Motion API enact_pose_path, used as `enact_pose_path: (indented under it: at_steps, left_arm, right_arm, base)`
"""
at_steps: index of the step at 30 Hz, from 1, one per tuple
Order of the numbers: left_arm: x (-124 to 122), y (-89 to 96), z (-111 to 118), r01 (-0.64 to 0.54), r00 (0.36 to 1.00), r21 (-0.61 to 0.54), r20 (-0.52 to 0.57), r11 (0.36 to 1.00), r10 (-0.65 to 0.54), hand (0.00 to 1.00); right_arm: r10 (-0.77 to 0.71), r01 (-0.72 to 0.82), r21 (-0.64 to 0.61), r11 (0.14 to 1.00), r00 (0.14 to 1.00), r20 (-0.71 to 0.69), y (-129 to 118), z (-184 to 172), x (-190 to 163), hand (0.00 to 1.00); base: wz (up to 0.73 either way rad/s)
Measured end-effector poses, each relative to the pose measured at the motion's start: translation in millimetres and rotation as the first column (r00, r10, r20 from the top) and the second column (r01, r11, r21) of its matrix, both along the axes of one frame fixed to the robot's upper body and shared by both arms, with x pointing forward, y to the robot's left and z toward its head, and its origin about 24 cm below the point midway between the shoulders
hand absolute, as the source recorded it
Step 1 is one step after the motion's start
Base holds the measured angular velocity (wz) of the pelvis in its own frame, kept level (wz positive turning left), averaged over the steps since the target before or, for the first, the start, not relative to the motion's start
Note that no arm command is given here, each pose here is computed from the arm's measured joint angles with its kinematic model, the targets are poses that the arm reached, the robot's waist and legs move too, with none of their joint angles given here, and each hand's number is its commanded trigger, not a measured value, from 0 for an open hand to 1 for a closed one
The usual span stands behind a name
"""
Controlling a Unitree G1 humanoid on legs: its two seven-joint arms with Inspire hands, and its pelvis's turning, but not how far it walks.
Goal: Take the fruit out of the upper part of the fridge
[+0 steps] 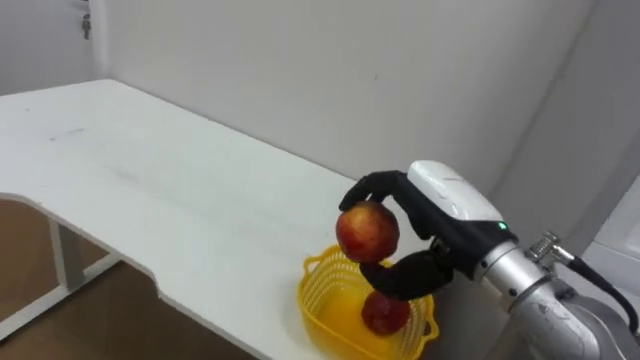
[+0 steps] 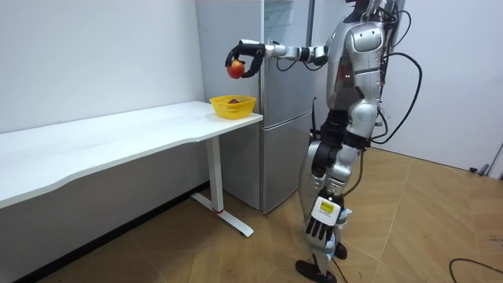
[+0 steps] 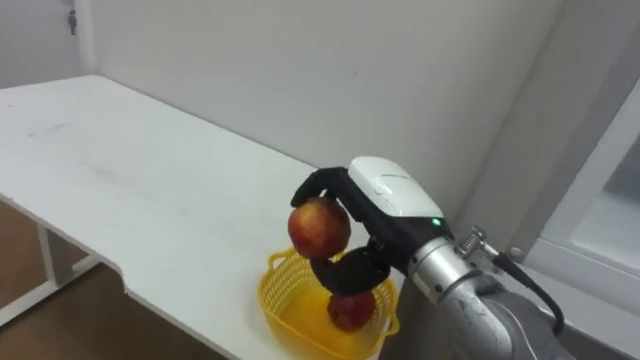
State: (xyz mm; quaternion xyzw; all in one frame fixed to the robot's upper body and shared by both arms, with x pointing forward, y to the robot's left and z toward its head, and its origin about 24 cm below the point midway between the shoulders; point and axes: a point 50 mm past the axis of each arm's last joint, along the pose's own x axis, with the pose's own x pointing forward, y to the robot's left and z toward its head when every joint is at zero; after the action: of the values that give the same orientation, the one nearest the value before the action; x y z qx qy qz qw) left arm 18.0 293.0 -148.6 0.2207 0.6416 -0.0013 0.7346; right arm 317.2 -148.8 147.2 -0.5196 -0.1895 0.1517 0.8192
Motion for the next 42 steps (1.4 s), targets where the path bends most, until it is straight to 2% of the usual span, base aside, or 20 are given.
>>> enact_pose_path:
  at_steps: [2, 7, 17, 30, 31, 32, 42]
  left_arm:
    - [-3, -0.3, 0, -0.002, 1.0, -0.001, -0.003, 1.0, 0.002, 0.0]
    - [-8, 0.6, 0, -0.019, 1.0, -0.001, -0.014, 1.0, 0.019, 0.0]
    - [-14, 2.7, 0, -0.04, 0.998, -0.003, -0.056, 0.999, 0.04, 0.0]
    - [-15, 5.4, 1, -0.052, 0.997, 0.006, -0.057, 0.999, 0.052, 0.0]
    - [-15, 5.4, 1, -0.051, 0.997, 0.007, -0.057, 0.999, 0.051, 0.0]
    - [-15, 5.4, 1, -0.051, 0.997, 0.007, -0.057, 0.999, 0.051, 0.0]
    - [-15, 5.8, 1, -0.049, 0.997, 0.006, -0.062, 0.999, 0.049, 0.0]
  right_arm:
    - [-0.014, 0.014, -0.016, 1.0, 0.999, -0.031, -3, -8, 2, 1.0]
    - [-0.135, 0.133, -0.025, 0.991, 0.978, -0.158, -27, -35, 13, 1.0]
    - [-0.258, 0.244, -0.088, 0.966, 0.933, -0.249, -52, -56, 20, 1.0]
    - [-0.278, 0.256, -0.111, 0.96, 0.921, -0.274, -57, -62, 20, 1.0]
    - [-0.277, 0.256, -0.111, 0.96, 0.921, -0.274, -57, -62, 20, 0.62]
    - [-0.277, 0.256, -0.111, 0.96, 0.921, -0.274, -57, -62, 20, 0.0]
    - [-0.271, 0.247, -0.117, 0.962, 0.919, -0.288, -56, -62, 20, 0.0]
  base:
    - [0.08]
    - [0.07]
    - [0.09]
    - [0.04]
    - [0.0]
    - [0.0]
    - [0.0]
